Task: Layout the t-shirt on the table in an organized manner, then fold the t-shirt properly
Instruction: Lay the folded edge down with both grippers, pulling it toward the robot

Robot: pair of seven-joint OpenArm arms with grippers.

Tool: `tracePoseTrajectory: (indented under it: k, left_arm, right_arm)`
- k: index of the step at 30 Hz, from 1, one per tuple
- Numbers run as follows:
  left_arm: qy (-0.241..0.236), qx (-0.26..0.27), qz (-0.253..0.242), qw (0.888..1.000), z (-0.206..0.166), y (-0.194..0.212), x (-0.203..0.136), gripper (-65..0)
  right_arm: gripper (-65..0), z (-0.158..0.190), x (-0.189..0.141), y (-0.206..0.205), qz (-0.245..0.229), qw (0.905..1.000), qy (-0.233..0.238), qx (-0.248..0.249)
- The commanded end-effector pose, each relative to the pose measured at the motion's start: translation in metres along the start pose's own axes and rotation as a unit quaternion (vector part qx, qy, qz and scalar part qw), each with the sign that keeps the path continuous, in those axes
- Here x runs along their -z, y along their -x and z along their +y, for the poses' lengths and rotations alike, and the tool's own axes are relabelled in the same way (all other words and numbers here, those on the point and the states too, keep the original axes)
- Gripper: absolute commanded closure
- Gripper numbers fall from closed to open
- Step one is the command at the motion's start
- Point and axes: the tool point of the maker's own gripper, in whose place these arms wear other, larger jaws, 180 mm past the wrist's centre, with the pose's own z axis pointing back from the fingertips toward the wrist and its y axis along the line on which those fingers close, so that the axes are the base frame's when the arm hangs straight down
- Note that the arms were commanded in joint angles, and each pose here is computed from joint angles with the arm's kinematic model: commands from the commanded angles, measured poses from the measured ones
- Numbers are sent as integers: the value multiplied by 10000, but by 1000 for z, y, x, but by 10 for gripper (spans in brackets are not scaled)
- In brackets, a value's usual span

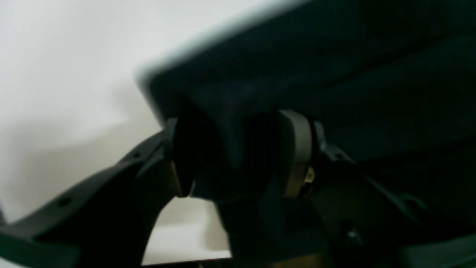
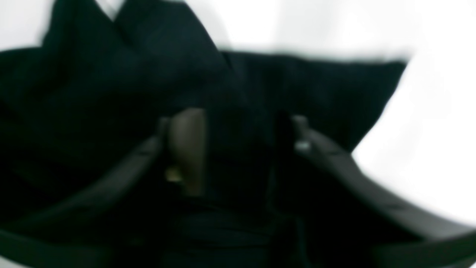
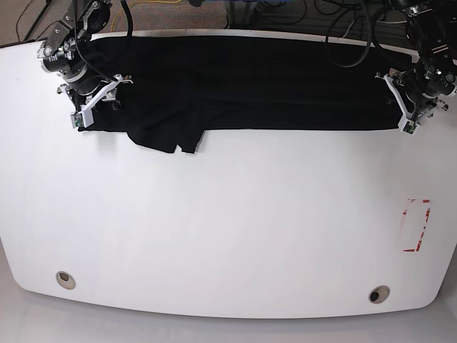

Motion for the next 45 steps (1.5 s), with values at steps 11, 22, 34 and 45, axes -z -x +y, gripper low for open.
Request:
tracePoseTrajectory:
  k: [11, 22, 34, 45]
  left_arm:
    - [213, -310, 276, 9989, 3, 26, 19, -312]
    - [500, 49, -222, 9985, -19, -20, 32, -312]
    - [761, -175, -374, 9962, -31, -57, 55, -312]
    - [604, -46, -533, 9967, -22, -79, 44, -312]
  right_arm:
    - [-193, -33, 21, 31, 78, 9989, -75, 467]
    - [-193, -75, 35, 27, -33, 9974, 28, 725]
    - [-193, -92, 51, -8, -243, 9980, -42, 574]
    - [-419, -89, 23, -66, -798, 9965, 180, -180]
